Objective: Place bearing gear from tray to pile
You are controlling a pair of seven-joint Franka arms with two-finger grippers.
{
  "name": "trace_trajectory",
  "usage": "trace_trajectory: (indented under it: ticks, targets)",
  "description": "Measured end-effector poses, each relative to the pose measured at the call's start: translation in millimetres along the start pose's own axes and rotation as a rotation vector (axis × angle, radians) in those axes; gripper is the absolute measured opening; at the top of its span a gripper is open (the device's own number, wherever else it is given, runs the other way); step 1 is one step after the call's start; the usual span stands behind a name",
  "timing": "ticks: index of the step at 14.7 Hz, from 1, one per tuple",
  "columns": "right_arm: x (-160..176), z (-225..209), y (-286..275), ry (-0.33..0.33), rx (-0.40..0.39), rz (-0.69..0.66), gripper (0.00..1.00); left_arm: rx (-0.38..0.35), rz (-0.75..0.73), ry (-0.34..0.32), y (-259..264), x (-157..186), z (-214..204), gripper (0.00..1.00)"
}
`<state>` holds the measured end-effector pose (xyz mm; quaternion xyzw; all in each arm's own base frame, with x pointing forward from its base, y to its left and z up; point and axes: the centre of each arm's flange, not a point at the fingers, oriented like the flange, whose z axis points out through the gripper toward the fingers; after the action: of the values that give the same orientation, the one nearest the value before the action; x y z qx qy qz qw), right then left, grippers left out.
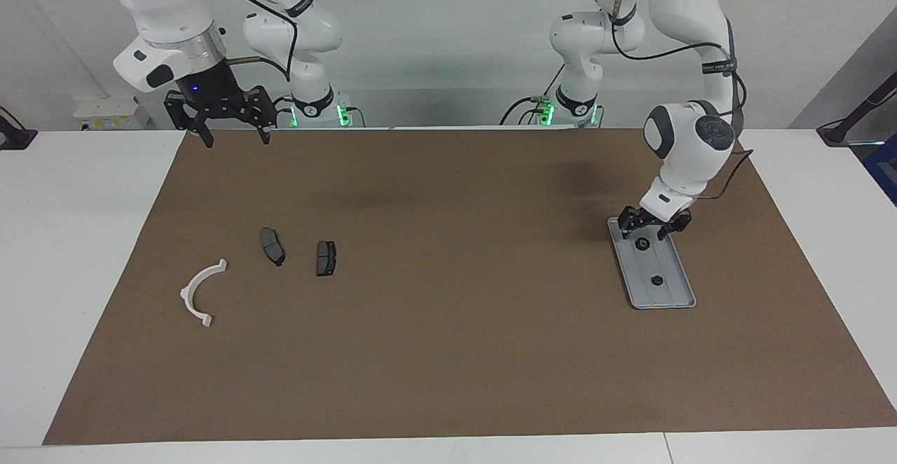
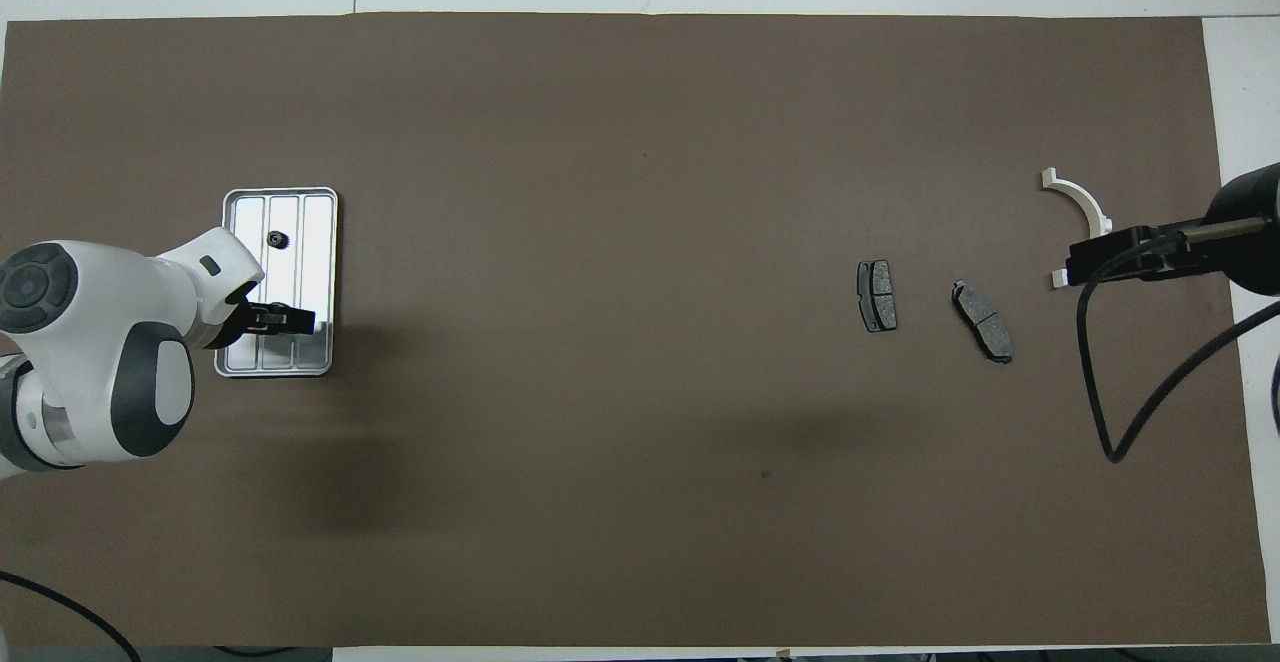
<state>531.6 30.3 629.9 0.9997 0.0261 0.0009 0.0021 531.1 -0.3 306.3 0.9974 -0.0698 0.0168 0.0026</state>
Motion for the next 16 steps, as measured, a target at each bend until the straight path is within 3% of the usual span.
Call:
trace_trajectory:
  ticks: [4, 10, 13, 14, 16]
  targets:
    - [4.2, 11.8, -3.0, 0.015, 0.0, -0.004, 1.0, 0.001, 0.0, 0.003, -0.2, 0.1, 4.0, 0.9]
    - [12.3, 66.8, -3.1, 0.026, 0.002, 0.035, 1.0, 0.001, -0.001, -0.001, -0.6, 0.6, 12.9, 0.9]
    - [16.8, 101.6, -3.6, 0.033, 0.003, 0.082, 1.0, 0.001, 0.0, 0.003, -0.1, 1.4, 11.0, 0.61]
    - [18.9, 112.6, -3.7, 0.036, 0.004, 0.087, 1.0, 0.002, -0.001, 0.003, -0.4, 1.4, 11.0, 0.61]
    - [24.9, 133.6, -3.7, 0.034, 0.004, 0.092, 1.0, 0.004, -0.003, 0.009, -2.3, 2.1, 8.4, 0.44]
